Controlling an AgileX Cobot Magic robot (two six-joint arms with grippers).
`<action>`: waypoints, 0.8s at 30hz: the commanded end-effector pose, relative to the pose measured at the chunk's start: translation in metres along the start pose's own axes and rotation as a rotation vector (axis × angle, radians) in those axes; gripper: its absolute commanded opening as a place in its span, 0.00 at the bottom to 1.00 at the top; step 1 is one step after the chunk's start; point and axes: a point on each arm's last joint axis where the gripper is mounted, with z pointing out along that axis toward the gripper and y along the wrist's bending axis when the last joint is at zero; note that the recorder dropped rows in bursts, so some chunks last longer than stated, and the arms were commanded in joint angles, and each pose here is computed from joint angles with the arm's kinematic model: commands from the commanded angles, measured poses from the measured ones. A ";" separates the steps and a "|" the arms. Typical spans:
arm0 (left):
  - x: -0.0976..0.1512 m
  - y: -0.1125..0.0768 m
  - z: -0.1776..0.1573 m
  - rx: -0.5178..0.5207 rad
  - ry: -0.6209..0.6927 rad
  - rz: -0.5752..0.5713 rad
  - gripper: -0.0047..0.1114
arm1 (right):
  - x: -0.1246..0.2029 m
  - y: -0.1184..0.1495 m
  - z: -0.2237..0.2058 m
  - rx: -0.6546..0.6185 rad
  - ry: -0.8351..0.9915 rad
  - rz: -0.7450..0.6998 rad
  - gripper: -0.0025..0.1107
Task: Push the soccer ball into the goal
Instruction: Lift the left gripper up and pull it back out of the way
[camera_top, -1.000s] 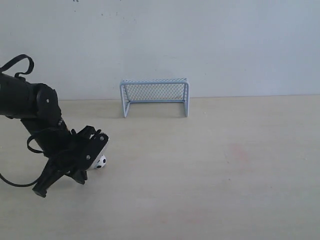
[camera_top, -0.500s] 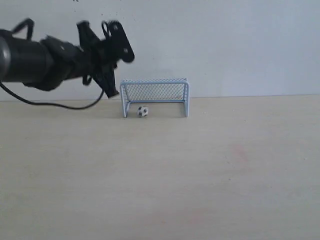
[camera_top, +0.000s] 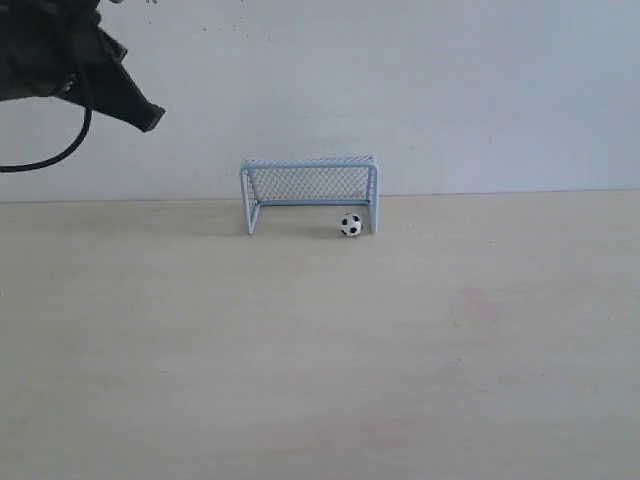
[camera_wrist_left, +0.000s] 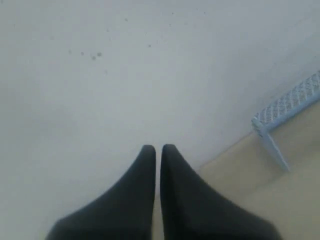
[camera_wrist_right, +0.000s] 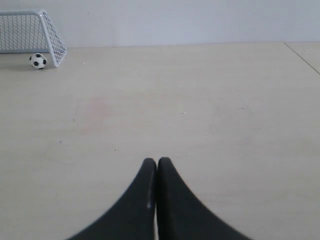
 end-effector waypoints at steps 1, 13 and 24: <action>0.025 -0.009 -0.024 0.059 0.076 -0.155 0.08 | -0.001 0.000 0.000 0.006 -0.010 -0.008 0.02; 0.059 -0.048 -0.122 0.532 -0.032 -0.797 0.08 | -0.001 0.000 0.000 0.006 -0.008 -0.008 0.02; 0.068 -0.077 -0.255 1.343 -0.493 -0.631 0.08 | -0.001 0.000 0.000 0.006 -0.008 -0.008 0.02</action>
